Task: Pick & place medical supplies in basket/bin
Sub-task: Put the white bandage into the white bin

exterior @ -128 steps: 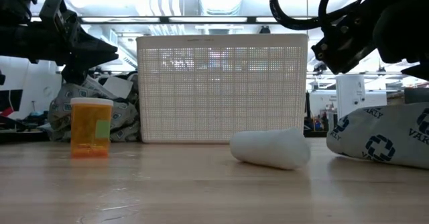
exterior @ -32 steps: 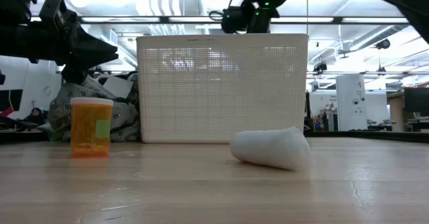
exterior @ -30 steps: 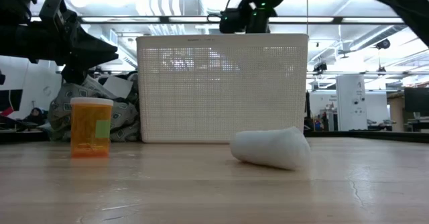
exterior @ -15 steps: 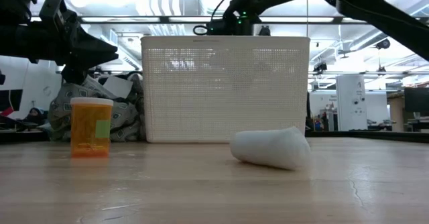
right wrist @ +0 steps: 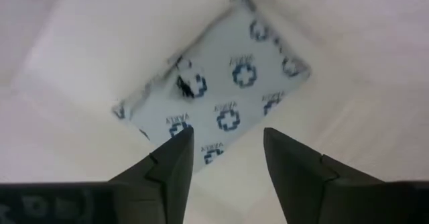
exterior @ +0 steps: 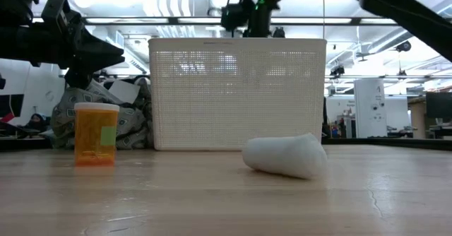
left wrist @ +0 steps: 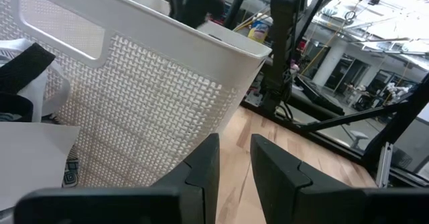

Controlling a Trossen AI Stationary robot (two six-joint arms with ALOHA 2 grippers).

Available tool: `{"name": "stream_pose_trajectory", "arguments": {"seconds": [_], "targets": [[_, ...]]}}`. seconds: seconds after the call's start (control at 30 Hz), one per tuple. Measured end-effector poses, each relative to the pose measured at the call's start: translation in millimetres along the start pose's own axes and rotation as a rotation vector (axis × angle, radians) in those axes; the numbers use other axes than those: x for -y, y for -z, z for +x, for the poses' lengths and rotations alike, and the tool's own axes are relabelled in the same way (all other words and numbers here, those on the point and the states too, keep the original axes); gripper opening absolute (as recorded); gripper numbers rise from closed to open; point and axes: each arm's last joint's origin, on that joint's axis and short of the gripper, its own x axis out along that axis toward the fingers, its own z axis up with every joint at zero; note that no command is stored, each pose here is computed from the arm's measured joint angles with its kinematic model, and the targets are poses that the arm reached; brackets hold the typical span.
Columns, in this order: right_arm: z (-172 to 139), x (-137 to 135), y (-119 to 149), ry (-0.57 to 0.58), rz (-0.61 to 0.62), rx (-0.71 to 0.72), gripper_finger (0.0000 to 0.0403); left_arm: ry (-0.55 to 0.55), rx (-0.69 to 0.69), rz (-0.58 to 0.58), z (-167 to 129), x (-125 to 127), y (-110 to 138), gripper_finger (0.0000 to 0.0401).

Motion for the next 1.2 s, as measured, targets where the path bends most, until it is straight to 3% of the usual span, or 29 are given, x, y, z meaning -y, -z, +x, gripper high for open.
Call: {"name": "stream_pose_trajectory", "arguments": {"seconds": [0.17,0.37,0.67,0.93,1.2], "targets": [[-55,-9,13,-0.037,-0.041,0.196,0.0164,0.0,0.0,0.0,0,0,0,0.0068],[-130,-27,46,-0.171,-0.214,0.441,0.0155,0.0,0.0,0.0,0,0,0,0.0068],[-198,-61,123,-0.352,-0.424,0.556,0.015,0.0,0.0,0.0,0,0,0,0.0068],[-198,-107,171,-0.457,-0.47,0.461,0.0149,0.0,0.0,0.0,0,0,0,0.0068],[-144,-145,199,-0.274,-0.555,0.188,0.0208,0.0,0.0,0.007,0,0,0,0.0068]]}}
